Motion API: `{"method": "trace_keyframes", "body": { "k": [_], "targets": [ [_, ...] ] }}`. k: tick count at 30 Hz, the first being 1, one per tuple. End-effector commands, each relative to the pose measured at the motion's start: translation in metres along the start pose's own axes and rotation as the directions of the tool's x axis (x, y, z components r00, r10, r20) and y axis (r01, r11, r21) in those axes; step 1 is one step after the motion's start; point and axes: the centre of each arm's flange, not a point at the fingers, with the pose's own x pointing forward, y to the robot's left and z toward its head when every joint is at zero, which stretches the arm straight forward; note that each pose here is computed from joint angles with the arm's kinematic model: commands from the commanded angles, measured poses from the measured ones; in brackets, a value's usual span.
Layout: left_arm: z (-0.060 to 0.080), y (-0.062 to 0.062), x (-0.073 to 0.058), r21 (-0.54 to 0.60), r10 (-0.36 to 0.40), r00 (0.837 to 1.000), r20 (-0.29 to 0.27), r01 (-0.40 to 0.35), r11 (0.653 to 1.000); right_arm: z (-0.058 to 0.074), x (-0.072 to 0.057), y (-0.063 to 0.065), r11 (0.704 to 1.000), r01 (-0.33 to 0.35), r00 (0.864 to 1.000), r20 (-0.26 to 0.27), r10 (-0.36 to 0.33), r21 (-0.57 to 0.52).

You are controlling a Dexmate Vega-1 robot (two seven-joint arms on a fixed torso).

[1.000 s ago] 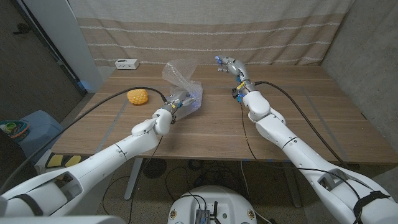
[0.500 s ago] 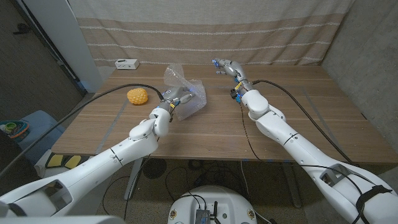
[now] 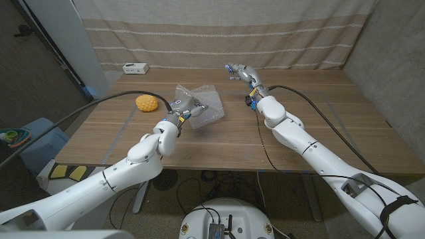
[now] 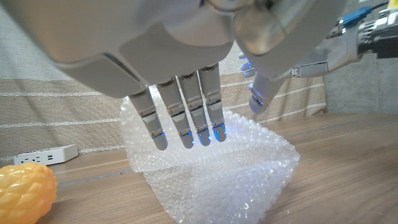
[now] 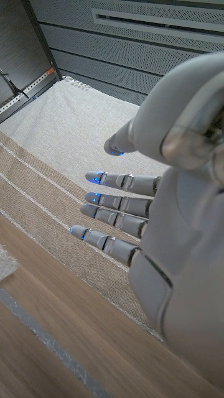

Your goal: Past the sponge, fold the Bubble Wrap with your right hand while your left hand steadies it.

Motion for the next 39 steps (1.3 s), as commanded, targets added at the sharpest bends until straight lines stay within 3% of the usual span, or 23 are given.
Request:
{"method": "trace_keyframes", "body": {
  "k": [1, 7, 10, 16, 22, 27, 31, 36, 39],
  "targets": [
    [0.018, 0.021, -0.052, -0.04, 0.132, 0.987, 0.095, -0.128, 0.991, 0.005, -0.005, 0.007, 1.0, -0.001, 1.0, 0.027, 0.001, 0.004],
    [0.021, 0.025, -0.067, -0.113, 0.246, 0.957, 0.153, -0.23, 0.967, 0.008, -0.011, 0.01, 1.0, -0.007, 0.999, 0.038, 0.006, 0.008],
    [0.017, 0.023, -0.067, -0.114, 0.287, 0.947, 0.144, -0.272, 0.955, 0.008, -0.013, 0.011, 0.999, -0.034, 0.999, 0.038, 0.034, 0.003],
    [-0.002, 0.012, -0.053, -0.098, 0.238, 0.967, 0.085, -0.23, 0.968, 0.01, -0.016, 0.016, 0.983, -0.162, 0.986, 0.027, 0.165, -0.082],
    [-0.017, 0.003, -0.041, -0.152, 0.206, 0.978, 0.046, -0.196, 0.969, 0.009, -0.023, 0.022, 0.964, -0.183, 0.983, -0.005, 0.186, -0.193],
    [-0.021, -0.003, -0.032, -0.147, 0.197, 0.98, 0.005, -0.195, 0.97, 0.011, -0.025, 0.028, 0.919, -0.228, 0.973, -0.042, 0.227, -0.322],
    [-0.026, -0.009, -0.021, -0.168, 0.167, 0.986, -0.028, -0.169, 0.971, 0.009, -0.021, 0.03, 0.892, -0.319, 0.948, -0.1, 0.303, -0.32],
    [-0.031, -0.015, -0.008, -0.231, 0.121, 0.992, -0.04, -0.127, 0.965, 0.009, -0.018, 0.033, 0.856, -0.366, 0.931, -0.14, 0.338, -0.364],
    [-0.031, -0.017, -0.001, -0.257, 0.092, 0.995, -0.034, -0.098, 0.962, 0.01, -0.015, 0.036, 0.821, -0.41, 0.912, -0.172, 0.373, -0.396]
  ]
}}
